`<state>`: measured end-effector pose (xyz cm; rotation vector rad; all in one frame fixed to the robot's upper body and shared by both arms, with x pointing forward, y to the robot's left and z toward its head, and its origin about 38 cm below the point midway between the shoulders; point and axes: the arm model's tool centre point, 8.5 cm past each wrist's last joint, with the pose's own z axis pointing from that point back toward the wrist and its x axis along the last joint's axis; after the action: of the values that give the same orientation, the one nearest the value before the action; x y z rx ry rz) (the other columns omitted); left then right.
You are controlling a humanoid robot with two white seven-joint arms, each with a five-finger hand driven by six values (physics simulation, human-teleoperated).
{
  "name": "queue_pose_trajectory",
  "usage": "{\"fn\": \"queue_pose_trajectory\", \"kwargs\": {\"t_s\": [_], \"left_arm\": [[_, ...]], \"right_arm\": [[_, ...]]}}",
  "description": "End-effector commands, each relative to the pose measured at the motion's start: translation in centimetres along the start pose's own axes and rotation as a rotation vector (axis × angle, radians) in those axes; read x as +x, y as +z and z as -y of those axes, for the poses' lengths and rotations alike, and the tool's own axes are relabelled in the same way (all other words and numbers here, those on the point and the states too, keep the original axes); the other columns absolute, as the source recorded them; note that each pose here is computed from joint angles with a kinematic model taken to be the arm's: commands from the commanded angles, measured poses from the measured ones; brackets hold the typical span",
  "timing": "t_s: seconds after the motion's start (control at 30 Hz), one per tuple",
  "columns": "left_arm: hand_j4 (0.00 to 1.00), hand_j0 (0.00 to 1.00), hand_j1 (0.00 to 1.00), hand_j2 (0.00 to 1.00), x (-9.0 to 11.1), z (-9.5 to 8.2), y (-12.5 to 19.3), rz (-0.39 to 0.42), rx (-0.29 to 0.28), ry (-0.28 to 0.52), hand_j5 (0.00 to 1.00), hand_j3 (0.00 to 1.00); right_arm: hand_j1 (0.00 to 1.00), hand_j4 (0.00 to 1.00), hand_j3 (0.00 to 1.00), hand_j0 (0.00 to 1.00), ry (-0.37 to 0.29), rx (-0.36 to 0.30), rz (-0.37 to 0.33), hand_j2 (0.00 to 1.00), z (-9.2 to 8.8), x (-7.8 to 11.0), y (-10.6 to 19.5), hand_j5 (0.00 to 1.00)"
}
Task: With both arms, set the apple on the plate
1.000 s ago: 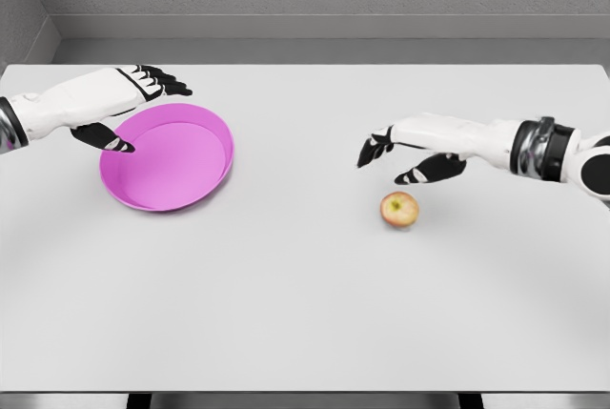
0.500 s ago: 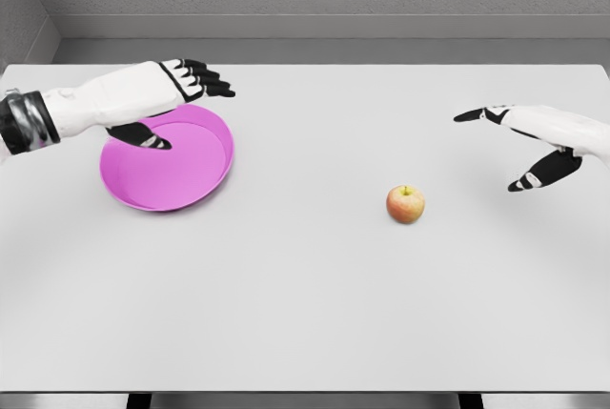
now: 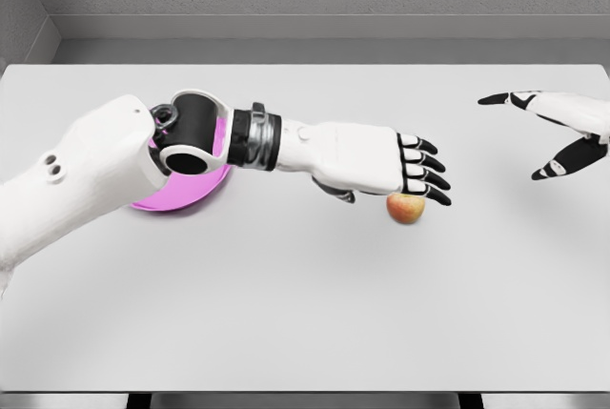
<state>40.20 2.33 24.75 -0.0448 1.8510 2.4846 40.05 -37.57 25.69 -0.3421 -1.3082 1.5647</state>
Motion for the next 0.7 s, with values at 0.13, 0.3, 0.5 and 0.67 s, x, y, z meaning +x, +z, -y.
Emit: {"fn": "queue_pose_trajectory", "kwargs": {"t_s": [0.13, 0.3, 0.5, 0.67], "left_arm": [[1.0, 1.0, 1.0, 1.0, -2.9, 2.6, -3.2, -0.042, -0.105, 0.086, 1.0, 1.0], [1.0, 1.0, 1.0, 1.0, -4.5, 3.9, -4.5, -0.082, -0.126, 0.144, 1.0, 1.0], [1.0, 1.0, 1.0, 1.0, -4.1, 4.1, -6.7, -0.061, -0.139, 0.157, 1.0, 1.0], [1.0, 1.0, 1.0, 1.0, -3.8, 4.2, -6.9, -0.051, -0.151, 0.151, 1.0, 1.0]], "right_arm": [[1.0, 1.0, 1.0, 1.0, 0.014, -0.008, 0.03, 1.0, -0.1, 0.3, -0.3, 1.0], [1.0, 1.0, 1.0, 1.0, 0.015, -0.019, 0.022, 1.0, 0.2, 0.0, -0.1, 1.0], [1.0, 1.0, 1.0, 1.0, 0.017, -0.02, 0.022, 1.0, 0.3, 0.1, 0.0, 1.0], [1.0, 1.0, 1.0, 1.0, 0.016, -0.02, 0.021, 1.0, 0.3, 0.0, 0.0, 1.0]]}}
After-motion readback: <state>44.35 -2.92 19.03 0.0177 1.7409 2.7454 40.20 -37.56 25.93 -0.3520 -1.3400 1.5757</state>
